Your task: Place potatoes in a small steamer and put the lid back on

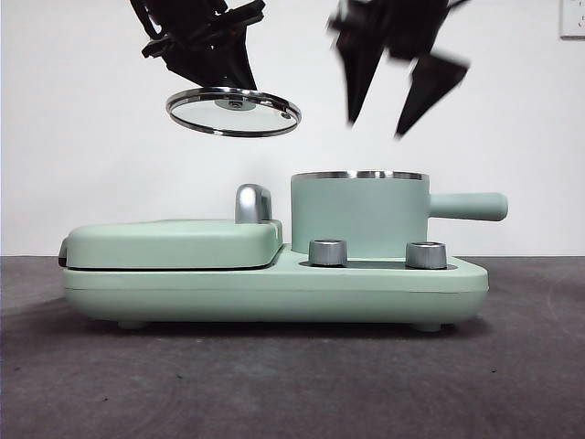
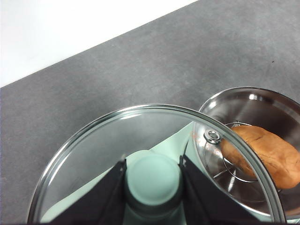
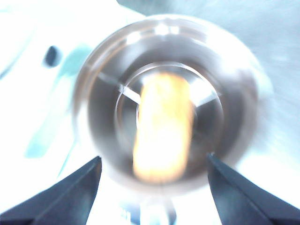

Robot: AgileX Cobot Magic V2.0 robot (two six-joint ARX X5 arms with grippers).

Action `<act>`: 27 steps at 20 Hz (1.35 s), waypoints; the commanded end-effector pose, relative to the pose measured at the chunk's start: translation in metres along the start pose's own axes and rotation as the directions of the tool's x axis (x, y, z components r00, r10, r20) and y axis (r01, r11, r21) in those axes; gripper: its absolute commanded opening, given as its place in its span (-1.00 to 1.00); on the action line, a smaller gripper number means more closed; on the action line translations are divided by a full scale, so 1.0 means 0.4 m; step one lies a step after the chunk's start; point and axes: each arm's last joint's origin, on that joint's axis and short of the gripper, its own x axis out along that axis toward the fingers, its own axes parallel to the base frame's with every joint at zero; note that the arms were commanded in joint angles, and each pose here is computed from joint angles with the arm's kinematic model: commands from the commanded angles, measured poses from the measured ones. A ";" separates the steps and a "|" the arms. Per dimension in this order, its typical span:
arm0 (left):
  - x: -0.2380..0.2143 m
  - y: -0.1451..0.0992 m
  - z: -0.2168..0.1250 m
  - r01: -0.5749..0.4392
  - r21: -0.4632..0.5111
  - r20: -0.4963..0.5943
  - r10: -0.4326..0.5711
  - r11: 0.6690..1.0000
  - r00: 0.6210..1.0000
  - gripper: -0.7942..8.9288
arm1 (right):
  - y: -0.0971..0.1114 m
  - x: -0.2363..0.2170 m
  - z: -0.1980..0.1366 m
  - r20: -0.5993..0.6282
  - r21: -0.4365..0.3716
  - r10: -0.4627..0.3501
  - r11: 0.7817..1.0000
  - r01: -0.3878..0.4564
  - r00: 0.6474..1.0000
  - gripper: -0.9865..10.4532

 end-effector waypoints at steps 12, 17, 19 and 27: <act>-0.018 -0.101 0.043 0.079 0.080 0.072 -0.085 0.994 0.994 -0.82 | 0.006 -0.216 -0.406 0.154 -0.042 -0.002 0.999 0.009 0.988 -0.21; -0.016 -0.143 0.051 0.138 0.136 0.095 -0.151 0.981 0.984 -0.82 | 0.013 -0.207 -0.598 0.248 -0.123 0.068 0.992 -0.039 0.966 -0.21; -0.010 -0.160 0.050 0.183 0.180 0.092 -0.201 0.967 0.975 -0.82 | 0.013 -0.205 -0.655 0.296 -0.154 0.099 0.987 -0.055 0.950 -0.21; 0.056 -0.194 0.043 0.238 0.230 0.118 -0.269 0.944 0.956 -0.82 | 0.003 -0.247 -0.758 0.422 -0.102 0.143 0.989 -0.110 0.895 -0.21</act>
